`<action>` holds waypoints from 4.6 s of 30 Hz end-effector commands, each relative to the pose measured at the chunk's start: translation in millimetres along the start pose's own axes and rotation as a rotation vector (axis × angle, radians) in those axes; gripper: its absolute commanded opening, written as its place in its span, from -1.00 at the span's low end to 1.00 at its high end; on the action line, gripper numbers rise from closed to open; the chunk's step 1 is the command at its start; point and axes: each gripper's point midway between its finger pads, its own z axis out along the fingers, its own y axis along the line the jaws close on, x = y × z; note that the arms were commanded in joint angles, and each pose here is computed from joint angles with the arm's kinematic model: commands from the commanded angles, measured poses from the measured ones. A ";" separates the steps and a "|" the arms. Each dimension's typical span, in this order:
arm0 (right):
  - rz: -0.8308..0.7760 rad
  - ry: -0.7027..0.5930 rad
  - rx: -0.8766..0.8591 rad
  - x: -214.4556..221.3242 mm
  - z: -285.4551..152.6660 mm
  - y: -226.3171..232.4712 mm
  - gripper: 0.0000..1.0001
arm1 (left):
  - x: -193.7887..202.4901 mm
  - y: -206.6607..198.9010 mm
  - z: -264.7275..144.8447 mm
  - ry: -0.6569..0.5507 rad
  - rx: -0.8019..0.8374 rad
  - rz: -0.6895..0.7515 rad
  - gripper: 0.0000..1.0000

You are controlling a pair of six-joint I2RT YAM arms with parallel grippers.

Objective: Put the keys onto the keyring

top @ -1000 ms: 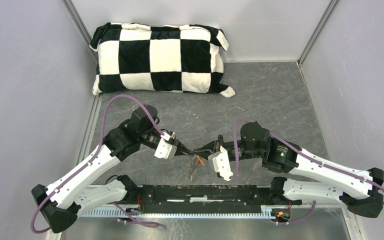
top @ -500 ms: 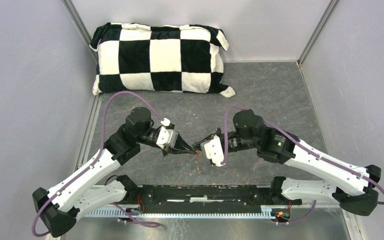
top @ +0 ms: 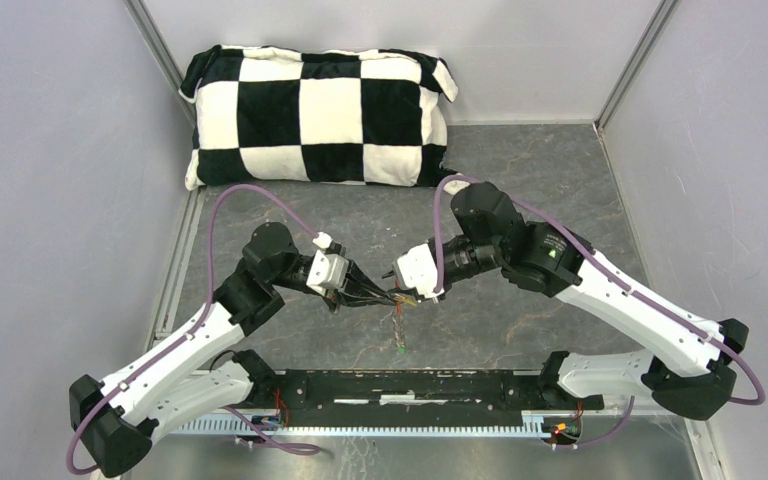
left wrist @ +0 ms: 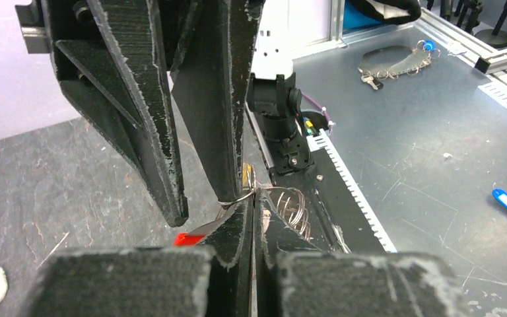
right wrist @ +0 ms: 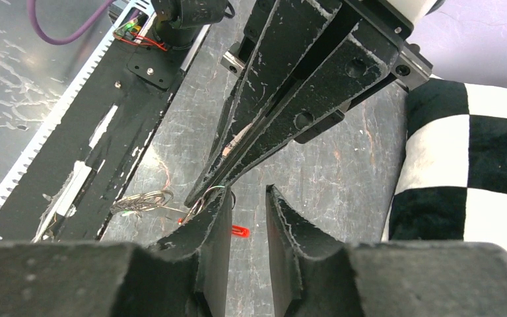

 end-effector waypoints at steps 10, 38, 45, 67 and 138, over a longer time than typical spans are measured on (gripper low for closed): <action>0.016 -0.059 -0.122 -16.0 12.9 -23.6 -0.29 | -66.4 -6.4 0.3 -0.240 -0.037 0.133 -0.96; 0.554 -0.276 -0.070 -39.6 9.1 -26.7 -0.17 | -81.5 -0.9 -11.4 -0.382 -0.162 0.434 -0.96; 0.630 -0.338 -0.091 -58.8 4.1 -35.1 -0.16 | -101.1 4.2 -16.9 -0.452 -0.214 0.504 -0.96; 0.735 -0.424 -0.126 -82.3 1.8 -45.3 -0.13 | -118.6 0.5 -31.5 -0.513 -0.297 0.694 -0.96; 0.168 -0.231 0.285 -71.1 -83.5 -90.1 -0.05 | -144.8 68.6 -50.6 -0.554 -0.604 0.253 -0.96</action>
